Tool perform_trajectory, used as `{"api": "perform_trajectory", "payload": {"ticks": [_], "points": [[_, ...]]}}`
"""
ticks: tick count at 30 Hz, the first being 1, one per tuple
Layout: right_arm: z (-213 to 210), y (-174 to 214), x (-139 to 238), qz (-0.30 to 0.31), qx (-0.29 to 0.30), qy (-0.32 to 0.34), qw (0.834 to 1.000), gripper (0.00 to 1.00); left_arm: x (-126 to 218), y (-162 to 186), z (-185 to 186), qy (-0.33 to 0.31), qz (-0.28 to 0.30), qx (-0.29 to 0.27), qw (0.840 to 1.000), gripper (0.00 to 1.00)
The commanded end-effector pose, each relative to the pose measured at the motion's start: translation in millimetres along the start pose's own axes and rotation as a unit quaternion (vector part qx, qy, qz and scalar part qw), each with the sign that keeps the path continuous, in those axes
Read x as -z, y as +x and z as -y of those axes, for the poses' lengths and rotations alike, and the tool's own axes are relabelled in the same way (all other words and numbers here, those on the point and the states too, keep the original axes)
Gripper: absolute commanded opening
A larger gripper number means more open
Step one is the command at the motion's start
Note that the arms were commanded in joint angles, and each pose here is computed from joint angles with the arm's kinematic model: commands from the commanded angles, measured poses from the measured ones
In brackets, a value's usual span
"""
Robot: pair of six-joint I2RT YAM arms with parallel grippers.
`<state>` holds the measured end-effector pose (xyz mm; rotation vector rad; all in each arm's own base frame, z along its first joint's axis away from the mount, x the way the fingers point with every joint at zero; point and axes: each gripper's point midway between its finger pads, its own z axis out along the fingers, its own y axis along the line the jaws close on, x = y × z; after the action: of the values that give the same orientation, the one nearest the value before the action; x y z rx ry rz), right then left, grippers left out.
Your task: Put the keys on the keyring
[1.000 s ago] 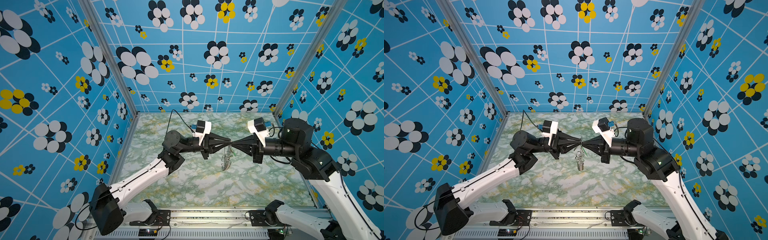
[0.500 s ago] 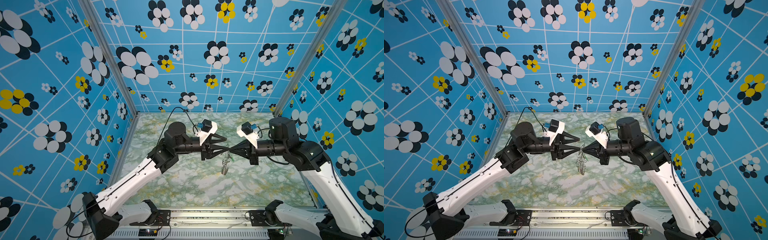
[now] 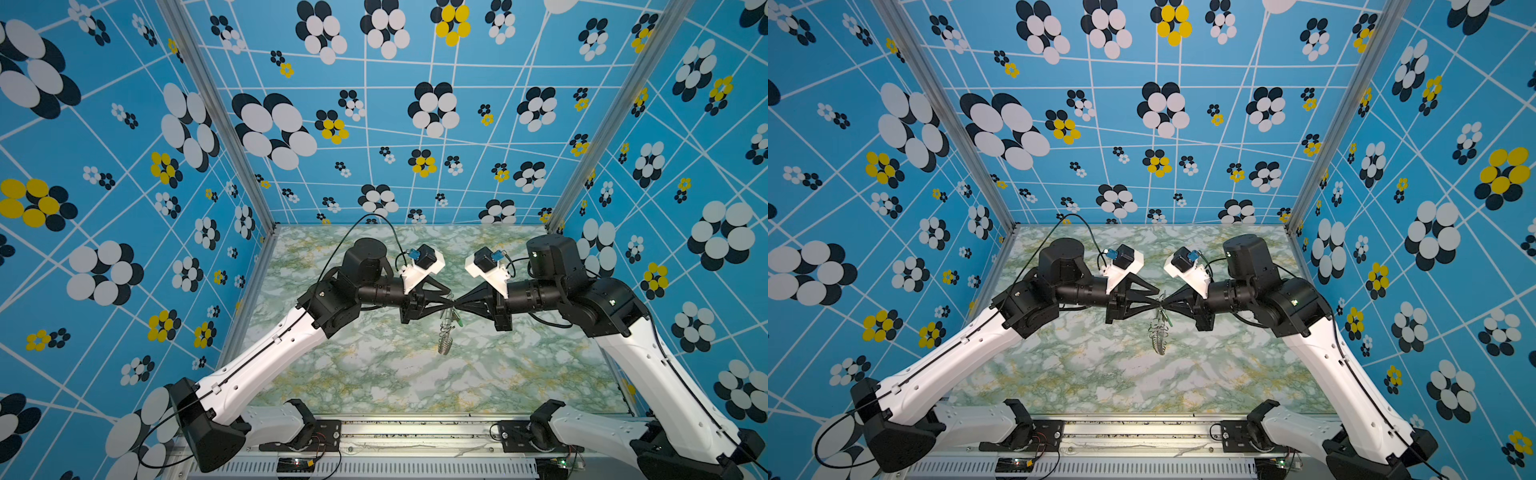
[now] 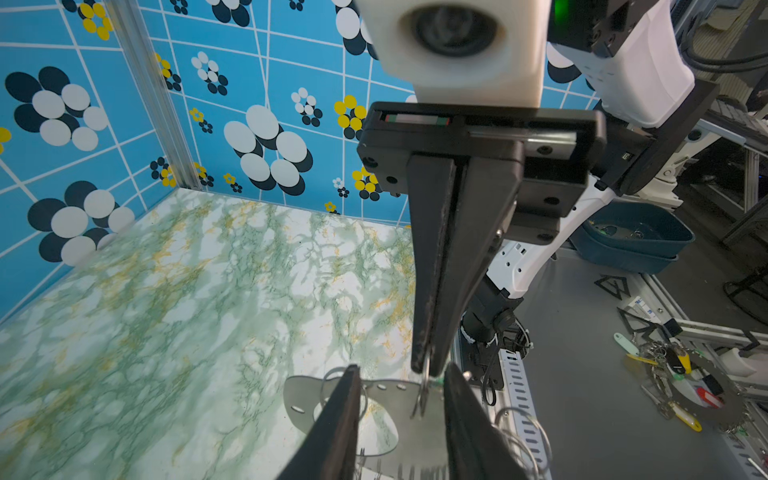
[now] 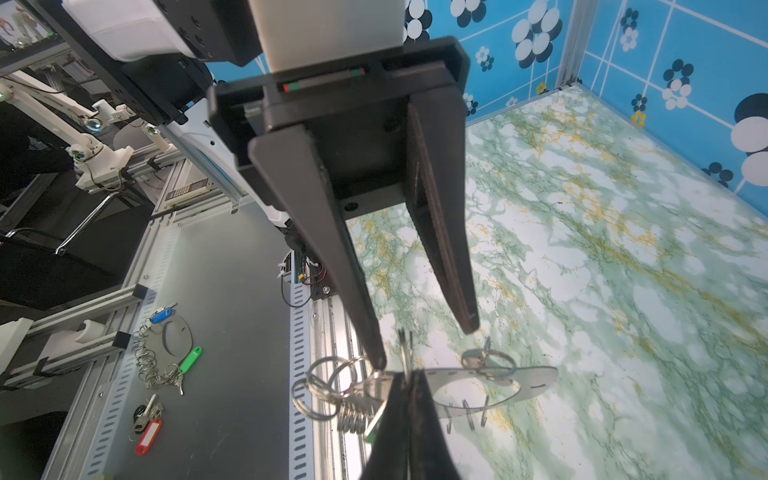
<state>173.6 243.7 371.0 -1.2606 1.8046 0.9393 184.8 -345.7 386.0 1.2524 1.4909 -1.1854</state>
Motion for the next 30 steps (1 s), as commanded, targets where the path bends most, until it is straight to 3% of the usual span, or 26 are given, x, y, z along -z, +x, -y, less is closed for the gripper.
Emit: {"api": "perform_trajectory", "payload": {"ticks": [1,13,30], "points": [[-6.0,-8.4,5.0,0.01,0.019,-0.003,1.0,0.0,0.6,-10.7,3.9,0.013,0.005,-0.01,1.0,0.3],[-6.0,-11.3,6.4,0.015,0.024,0.0,1.0,0.0,-4.3,-8.5,8.8,0.035,0.004,0.002,0.999,0.1],[-6.9,-12.5,5.8,0.016,0.02,-0.005,1.0,0.0,-8.8,-11.9,14.9,0.052,0.013,-0.005,0.999,0.0]]}}
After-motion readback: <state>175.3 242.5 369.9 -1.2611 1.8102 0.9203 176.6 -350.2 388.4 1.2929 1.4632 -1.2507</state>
